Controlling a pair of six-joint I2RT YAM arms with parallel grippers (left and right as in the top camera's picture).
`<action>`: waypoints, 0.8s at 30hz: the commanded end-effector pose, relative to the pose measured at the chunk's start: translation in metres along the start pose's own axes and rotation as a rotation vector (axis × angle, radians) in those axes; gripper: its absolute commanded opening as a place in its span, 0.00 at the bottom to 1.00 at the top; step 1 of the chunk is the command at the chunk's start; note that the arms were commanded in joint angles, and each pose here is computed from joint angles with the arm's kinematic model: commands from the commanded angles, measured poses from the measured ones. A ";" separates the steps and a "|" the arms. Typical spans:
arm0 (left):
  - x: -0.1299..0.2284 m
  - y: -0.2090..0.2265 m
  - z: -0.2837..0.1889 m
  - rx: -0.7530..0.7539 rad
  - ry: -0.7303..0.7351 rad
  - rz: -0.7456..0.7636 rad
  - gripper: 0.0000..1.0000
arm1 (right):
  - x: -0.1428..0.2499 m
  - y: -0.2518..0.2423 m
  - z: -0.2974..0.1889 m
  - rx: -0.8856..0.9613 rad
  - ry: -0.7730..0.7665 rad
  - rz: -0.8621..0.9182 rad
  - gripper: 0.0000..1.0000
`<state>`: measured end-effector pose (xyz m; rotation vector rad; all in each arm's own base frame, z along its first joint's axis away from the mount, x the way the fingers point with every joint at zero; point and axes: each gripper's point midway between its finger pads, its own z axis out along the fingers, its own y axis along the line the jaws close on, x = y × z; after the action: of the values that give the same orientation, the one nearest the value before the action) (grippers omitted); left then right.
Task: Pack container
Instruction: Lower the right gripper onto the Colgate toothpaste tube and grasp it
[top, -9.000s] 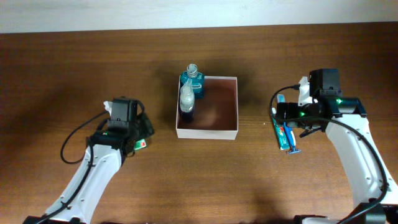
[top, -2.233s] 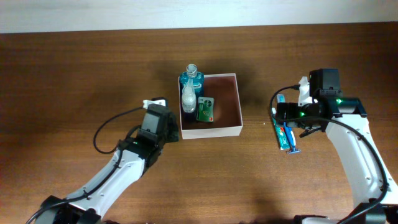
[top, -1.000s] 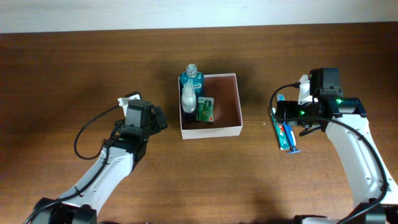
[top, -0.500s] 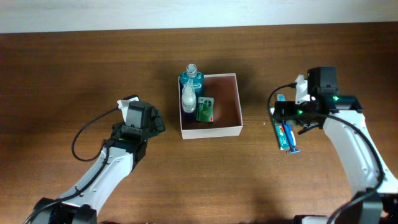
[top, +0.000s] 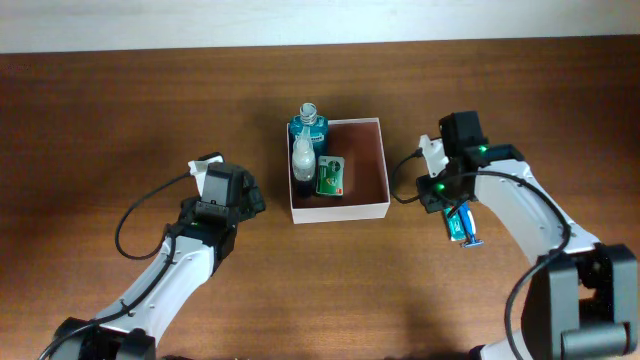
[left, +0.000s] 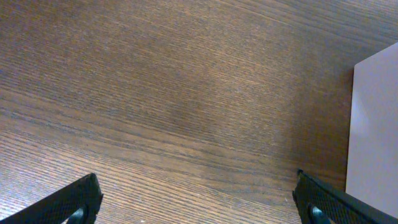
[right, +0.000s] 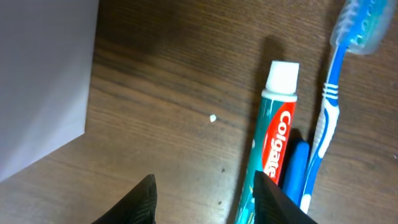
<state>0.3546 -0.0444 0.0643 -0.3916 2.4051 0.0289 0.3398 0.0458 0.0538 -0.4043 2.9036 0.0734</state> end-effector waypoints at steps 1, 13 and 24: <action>-0.002 0.004 0.001 -0.020 -0.006 0.019 0.99 | 0.000 -0.010 0.005 0.059 0.015 -0.018 0.43; -0.002 0.004 0.001 -0.020 -0.006 0.019 0.99 | -0.025 -0.024 0.009 0.129 -0.076 -0.017 0.55; -0.002 0.004 0.001 -0.020 -0.006 0.019 0.99 | -0.022 -0.036 0.027 0.132 -0.053 0.031 0.54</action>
<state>0.3546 -0.0444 0.0643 -0.3916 2.4051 0.0289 0.3761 0.0301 0.0396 -0.3780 2.8158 -0.0746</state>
